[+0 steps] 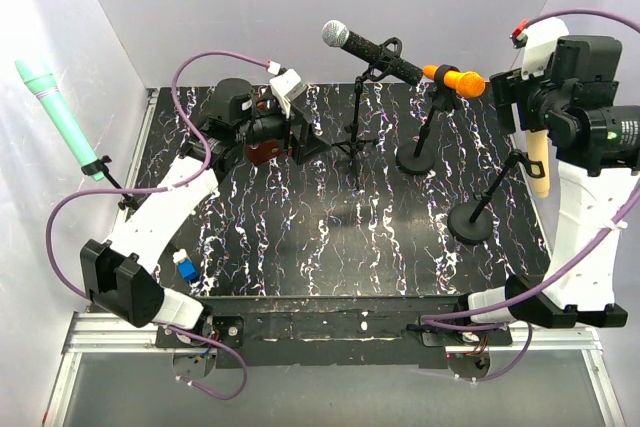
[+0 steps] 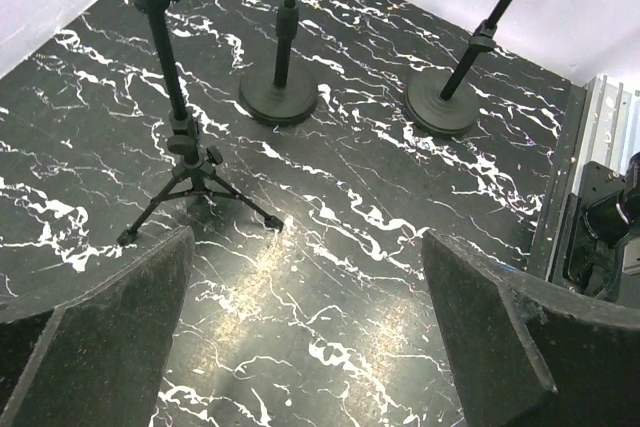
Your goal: Remove the microphone from the stand
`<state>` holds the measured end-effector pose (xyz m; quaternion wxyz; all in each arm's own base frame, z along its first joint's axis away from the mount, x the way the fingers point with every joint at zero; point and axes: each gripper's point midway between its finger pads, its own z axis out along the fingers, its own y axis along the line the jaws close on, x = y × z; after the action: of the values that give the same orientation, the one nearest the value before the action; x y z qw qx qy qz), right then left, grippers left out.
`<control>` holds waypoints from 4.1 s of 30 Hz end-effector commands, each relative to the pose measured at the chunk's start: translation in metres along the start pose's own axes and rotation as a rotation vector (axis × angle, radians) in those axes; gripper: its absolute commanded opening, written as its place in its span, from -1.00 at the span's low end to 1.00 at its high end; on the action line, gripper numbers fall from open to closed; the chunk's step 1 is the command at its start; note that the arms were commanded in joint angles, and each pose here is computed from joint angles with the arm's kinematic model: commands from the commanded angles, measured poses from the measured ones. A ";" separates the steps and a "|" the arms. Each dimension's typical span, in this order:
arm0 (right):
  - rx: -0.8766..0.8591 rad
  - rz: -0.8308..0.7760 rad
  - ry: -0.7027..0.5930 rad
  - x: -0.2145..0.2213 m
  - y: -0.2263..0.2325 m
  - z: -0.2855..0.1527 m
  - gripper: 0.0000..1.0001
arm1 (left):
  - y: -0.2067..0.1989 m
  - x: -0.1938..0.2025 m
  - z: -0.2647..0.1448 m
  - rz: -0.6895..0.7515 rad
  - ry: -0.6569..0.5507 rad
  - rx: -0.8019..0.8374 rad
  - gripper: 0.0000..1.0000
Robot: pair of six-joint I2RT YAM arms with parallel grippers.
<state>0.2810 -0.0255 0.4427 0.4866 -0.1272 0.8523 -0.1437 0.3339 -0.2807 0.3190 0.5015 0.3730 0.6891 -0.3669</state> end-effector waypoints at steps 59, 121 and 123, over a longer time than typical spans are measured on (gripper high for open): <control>-0.410 -0.148 -0.515 -0.118 0.164 -0.038 -0.85 | -0.029 -0.023 -0.013 0.162 0.010 0.031 0.96; -1.251 -0.278 -0.518 -0.067 0.263 -0.041 0.72 | -0.039 -0.018 0.012 0.081 -0.037 0.156 0.86; -1.246 -0.296 -0.528 -0.069 0.266 -0.035 0.70 | -0.039 -0.017 0.015 0.090 -0.049 0.172 0.84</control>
<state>0.2556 0.2424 0.3984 0.4437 -0.5051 0.6510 0.3523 0.3120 -0.3061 0.3229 0.4838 0.4284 0.6547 -0.3920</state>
